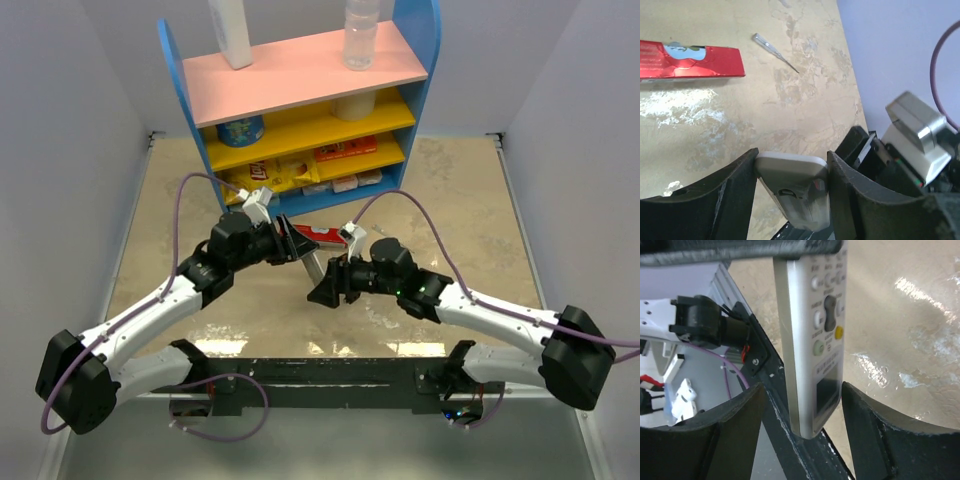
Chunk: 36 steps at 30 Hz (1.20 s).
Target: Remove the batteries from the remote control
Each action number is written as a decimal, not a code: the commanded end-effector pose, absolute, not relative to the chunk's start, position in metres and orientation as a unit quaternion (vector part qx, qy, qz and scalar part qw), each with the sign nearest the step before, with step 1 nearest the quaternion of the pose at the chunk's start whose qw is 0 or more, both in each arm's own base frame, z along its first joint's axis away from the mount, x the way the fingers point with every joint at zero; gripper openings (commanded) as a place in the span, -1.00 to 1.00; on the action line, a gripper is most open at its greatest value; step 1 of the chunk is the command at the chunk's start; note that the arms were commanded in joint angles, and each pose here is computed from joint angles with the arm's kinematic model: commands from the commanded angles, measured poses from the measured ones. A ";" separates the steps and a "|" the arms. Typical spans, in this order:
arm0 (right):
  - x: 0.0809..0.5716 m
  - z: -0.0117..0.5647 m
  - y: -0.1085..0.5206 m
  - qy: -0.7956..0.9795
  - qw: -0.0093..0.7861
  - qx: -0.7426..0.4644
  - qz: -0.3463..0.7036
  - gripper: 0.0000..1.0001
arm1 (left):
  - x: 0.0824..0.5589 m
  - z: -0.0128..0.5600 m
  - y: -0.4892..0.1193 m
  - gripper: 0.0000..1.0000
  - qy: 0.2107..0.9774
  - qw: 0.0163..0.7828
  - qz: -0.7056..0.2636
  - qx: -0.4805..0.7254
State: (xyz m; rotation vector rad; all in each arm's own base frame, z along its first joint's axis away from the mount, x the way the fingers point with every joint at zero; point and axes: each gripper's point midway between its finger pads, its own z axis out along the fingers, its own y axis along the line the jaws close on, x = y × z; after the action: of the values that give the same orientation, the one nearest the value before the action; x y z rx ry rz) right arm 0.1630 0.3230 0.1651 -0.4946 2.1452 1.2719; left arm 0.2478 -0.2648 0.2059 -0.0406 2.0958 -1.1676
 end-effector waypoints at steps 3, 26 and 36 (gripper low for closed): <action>0.183 0.177 0.336 0.798 0.355 -0.182 0.452 -0.14 | 0.257 0.232 -0.263 -1.00 0.799 0.374 -0.466 -0.066; 0.128 0.233 0.305 0.720 0.279 -0.381 0.509 -1.00 | 0.197 0.302 -0.231 0.88 0.746 0.467 -0.354 0.317; 0.086 0.256 0.292 0.653 0.246 -0.441 0.564 -1.00 | 0.171 0.311 -0.241 0.82 0.723 0.421 -0.395 0.379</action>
State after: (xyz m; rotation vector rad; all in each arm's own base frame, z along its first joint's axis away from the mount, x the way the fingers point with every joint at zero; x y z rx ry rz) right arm 0.1113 0.2988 0.2345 -1.0764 1.9319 1.4331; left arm 0.1879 -0.2314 0.2970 0.8280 1.8698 -0.8955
